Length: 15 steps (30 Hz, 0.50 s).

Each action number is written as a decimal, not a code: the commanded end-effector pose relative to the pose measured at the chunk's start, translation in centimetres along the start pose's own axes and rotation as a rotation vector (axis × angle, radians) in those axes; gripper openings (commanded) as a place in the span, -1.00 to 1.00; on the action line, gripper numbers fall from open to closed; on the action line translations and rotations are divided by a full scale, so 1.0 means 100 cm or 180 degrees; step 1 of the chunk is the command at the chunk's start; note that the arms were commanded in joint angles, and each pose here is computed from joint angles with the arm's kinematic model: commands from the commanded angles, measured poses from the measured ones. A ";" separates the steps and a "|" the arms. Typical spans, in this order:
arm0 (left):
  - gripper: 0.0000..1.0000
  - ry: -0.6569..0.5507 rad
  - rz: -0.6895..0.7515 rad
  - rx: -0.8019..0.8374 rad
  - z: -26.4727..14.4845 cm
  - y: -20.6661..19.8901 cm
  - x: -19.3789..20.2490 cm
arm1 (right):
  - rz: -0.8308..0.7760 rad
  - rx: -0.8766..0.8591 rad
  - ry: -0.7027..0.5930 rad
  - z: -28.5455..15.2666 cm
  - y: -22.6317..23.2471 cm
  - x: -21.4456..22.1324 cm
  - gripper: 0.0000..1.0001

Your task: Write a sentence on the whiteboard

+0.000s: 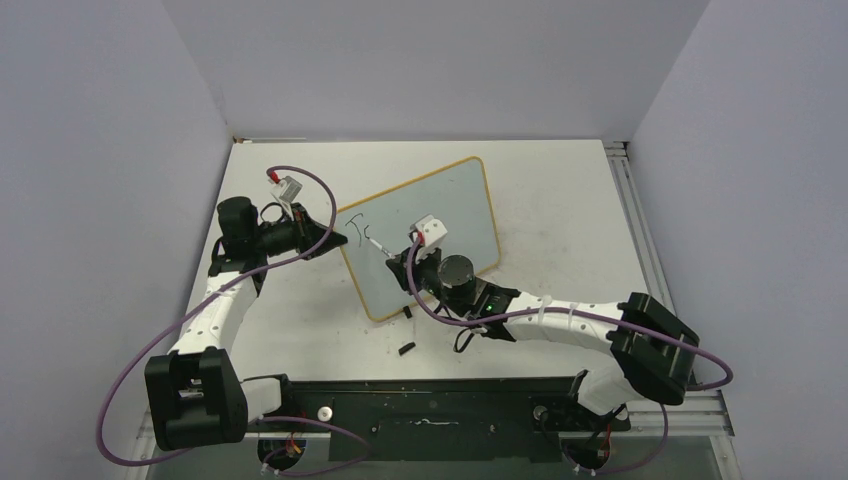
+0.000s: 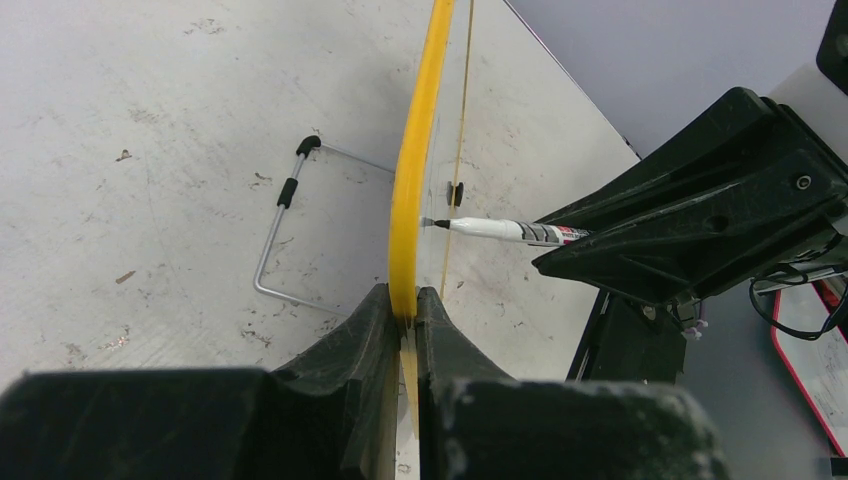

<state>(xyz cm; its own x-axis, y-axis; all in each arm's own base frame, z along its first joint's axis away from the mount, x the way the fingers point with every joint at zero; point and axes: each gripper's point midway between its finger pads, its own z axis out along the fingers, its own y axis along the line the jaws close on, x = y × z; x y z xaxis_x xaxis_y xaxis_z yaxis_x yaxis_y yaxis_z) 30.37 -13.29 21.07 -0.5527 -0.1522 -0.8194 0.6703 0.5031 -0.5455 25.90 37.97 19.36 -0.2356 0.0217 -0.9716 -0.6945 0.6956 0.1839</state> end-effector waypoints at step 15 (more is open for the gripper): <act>-1.00 -0.0059 0.0211 0.0066 -0.004 -0.010 -0.014 | 0.0031 0.0225 -0.0349 -0.003 -0.009 -0.037 -0.89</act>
<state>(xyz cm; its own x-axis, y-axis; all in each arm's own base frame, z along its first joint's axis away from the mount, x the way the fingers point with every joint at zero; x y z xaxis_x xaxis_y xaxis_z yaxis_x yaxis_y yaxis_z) 30.34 -13.30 21.12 -0.5514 -0.1521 -0.8203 0.6711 0.5032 -0.5444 26.60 36.67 19.86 -0.2203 0.0358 -0.9748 -0.6426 0.7465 0.1726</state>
